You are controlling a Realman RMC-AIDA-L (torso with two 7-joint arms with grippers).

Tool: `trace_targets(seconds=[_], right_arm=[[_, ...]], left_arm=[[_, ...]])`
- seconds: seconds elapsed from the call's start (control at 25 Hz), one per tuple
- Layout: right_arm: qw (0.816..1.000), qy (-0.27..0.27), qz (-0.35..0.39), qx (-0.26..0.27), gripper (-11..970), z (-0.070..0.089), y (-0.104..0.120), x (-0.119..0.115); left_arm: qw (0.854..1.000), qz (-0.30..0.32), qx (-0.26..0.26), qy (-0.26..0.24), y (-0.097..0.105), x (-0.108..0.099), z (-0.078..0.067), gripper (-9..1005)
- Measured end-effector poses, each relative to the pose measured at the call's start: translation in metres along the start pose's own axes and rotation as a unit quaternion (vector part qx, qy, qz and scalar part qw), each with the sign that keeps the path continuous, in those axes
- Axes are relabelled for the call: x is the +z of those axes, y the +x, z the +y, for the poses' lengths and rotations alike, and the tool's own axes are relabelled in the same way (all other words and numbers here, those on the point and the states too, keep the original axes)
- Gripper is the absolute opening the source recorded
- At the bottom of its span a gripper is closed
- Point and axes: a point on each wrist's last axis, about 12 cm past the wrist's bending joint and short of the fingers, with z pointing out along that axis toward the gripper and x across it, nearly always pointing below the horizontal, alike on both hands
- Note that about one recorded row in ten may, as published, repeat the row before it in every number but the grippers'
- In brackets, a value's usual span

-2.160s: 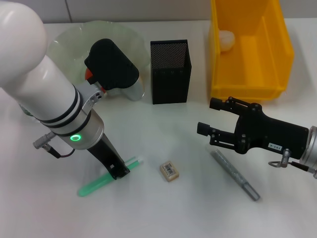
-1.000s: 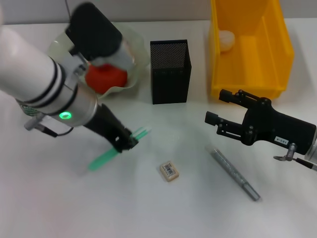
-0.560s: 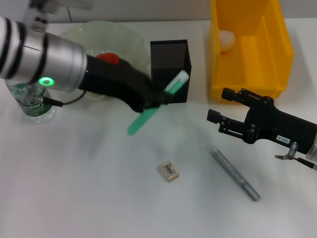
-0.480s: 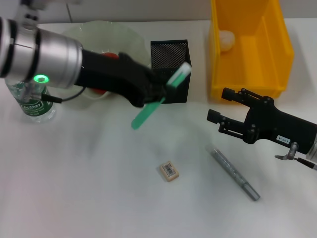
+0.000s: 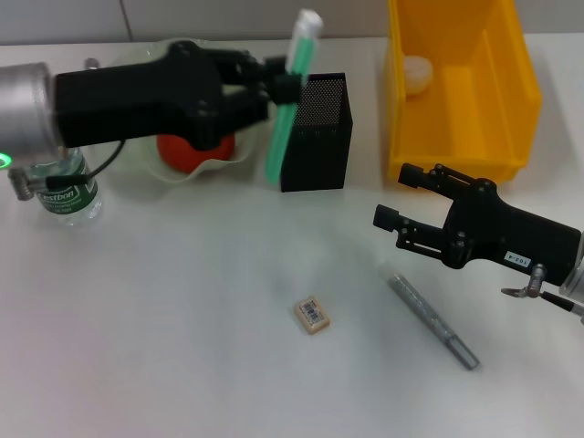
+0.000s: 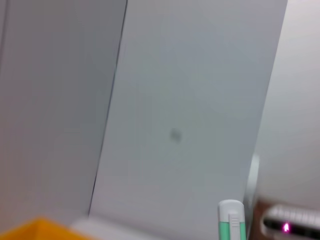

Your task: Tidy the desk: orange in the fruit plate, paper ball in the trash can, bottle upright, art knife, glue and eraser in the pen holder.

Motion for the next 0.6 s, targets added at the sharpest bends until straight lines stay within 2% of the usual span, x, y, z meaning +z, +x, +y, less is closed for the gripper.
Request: trace_targets(seconds=[0.12,0.24,0.48,0.6], right_arm=[[1.0,-0.001,0.0,0.0,758,0.0,0.0,0.0],[1.0,-0.002,0.0,0.0,760,0.0,0.0,0.0],[1.0,-0.006,-0.003,0.006,760,0.003,0.001,0.0],[1.0,-0.005,-0.003,0.008,759,0.004,0.002,0.0]], left_arm=[[0.998,-0.063,0.006,-0.007,0.008,-0.005,0.005,198],[0.994,-0.101,0.026,-0.017,0.014,-0.002,0.008,198],[0.994,-0.105,0.036,-0.016,0.015,0.024,0.02,200],[0.993,-0.096,0.05,-0.042,0.016,0.037,0.03,200]])
